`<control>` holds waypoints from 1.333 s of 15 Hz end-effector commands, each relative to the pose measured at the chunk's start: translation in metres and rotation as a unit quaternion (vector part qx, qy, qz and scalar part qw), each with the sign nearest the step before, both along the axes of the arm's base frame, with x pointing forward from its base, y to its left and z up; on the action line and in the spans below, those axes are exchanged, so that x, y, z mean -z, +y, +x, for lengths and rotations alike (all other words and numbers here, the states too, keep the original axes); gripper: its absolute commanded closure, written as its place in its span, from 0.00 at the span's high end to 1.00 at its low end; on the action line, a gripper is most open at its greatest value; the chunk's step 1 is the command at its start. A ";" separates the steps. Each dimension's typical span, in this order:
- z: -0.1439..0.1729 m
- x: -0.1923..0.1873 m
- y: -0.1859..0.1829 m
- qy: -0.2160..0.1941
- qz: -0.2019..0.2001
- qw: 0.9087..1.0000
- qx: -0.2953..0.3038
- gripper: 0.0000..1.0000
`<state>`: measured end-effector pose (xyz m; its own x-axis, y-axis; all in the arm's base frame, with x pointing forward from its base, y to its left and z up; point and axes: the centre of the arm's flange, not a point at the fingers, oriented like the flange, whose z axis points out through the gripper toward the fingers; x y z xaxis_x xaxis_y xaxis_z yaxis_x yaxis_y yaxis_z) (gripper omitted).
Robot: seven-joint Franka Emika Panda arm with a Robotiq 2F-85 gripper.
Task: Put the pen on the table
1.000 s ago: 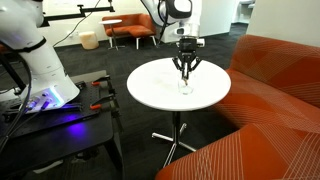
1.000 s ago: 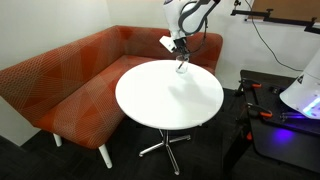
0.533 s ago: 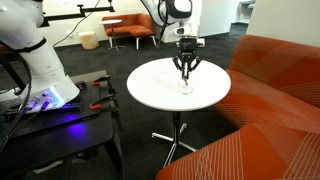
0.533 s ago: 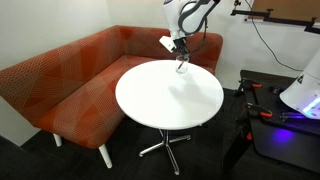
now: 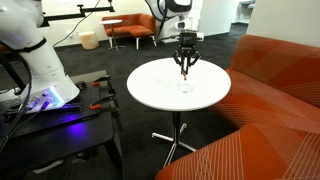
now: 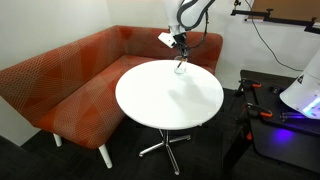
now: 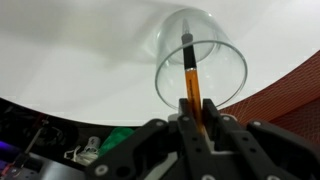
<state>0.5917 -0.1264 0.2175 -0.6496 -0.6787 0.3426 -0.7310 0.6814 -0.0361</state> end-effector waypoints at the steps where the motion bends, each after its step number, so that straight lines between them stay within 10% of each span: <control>1: -0.009 -0.032 0.010 0.010 0.010 1.000 -0.001 0.04; 10: -0.031 -0.094 0.029 0.026 -0.024 0.999 0.006 0.04; 20: -0.003 -0.105 0.067 -0.062 -0.023 0.992 -0.108 0.04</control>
